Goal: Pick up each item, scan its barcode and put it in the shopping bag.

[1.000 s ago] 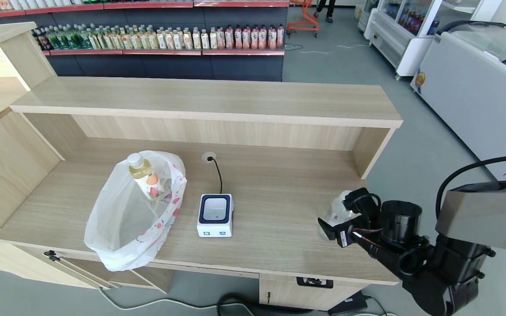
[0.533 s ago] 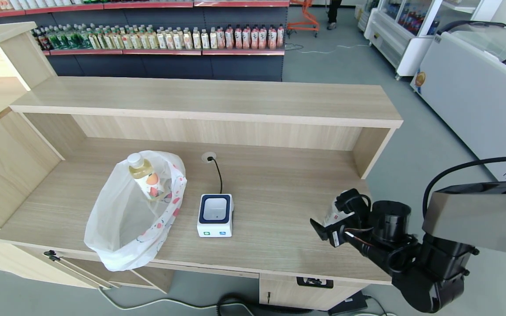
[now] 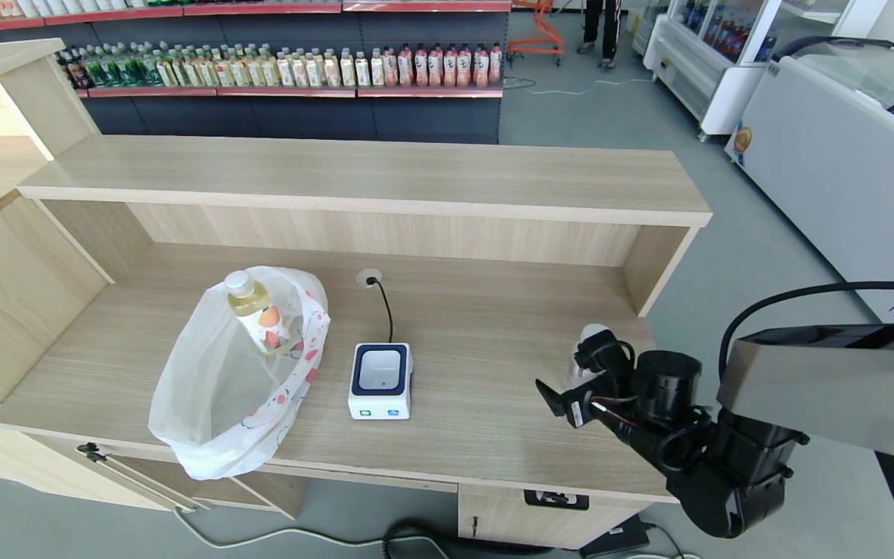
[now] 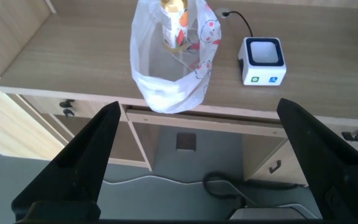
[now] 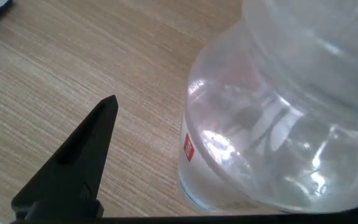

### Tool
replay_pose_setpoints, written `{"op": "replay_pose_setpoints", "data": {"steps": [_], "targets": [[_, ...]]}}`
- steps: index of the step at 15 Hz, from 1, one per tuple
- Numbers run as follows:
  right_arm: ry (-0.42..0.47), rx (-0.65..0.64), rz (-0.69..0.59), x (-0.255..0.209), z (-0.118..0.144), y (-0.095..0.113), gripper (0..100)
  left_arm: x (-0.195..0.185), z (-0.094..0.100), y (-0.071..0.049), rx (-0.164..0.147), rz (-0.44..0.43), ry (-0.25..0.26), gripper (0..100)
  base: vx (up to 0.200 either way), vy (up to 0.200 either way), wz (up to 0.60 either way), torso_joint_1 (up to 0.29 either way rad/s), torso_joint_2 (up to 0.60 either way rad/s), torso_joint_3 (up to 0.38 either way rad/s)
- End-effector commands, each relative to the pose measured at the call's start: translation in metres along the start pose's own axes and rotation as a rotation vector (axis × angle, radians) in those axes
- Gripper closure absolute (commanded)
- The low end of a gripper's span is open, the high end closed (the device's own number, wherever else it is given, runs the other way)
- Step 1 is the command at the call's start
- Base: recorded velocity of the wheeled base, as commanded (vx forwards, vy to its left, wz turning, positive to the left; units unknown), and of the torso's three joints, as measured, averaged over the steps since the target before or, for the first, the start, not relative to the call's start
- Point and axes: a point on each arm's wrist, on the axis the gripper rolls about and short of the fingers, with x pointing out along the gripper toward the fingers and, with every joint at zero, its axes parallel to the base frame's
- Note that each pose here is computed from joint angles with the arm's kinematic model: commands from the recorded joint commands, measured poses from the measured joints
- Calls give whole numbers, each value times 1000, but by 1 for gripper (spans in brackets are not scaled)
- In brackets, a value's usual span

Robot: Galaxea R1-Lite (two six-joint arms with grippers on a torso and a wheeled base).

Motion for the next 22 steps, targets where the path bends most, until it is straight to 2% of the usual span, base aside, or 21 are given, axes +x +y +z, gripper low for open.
{"op": "replay_pose_setpoints", "data": {"steps": [1,5,9,12,14,15,17,19,22], "targets": [[6,-5,3,4,-5,2,100,0,0,0,0,0,0,0,0,0,0,0,0,0],[12,-2,-1,6,-8,0,100,0,0,0,0,0,0,0,0,0,0,0,0,0],[-28,6,-12,10,1,-2,100,0,0,0,0,0,0,0,0,0,0,0,0,0],[-87,61,-8,5,22,-8,100,0,0,0,0,0,0,0,0,0,0,0,0,0],[-166,164,4,-8,50,-18,100,0,0,0,0,0,0,0,0,0,0,0,0,0],[-193,223,36,-17,60,-22,100,0,0,0,0,0,0,0,0,0,0,0,0,0],[-219,353,211,-53,92,-27,100,0,0,0,0,0,0,0,0,0,0,0,0,0],[-232,411,451,-87,122,-25,100,0,0,0,0,0,0,0,0,0,0,0,0,0],[-169,407,578,-111,120,-4,100,0,0,0,0,0,0,0,0,0,0,0,0,0]]}}
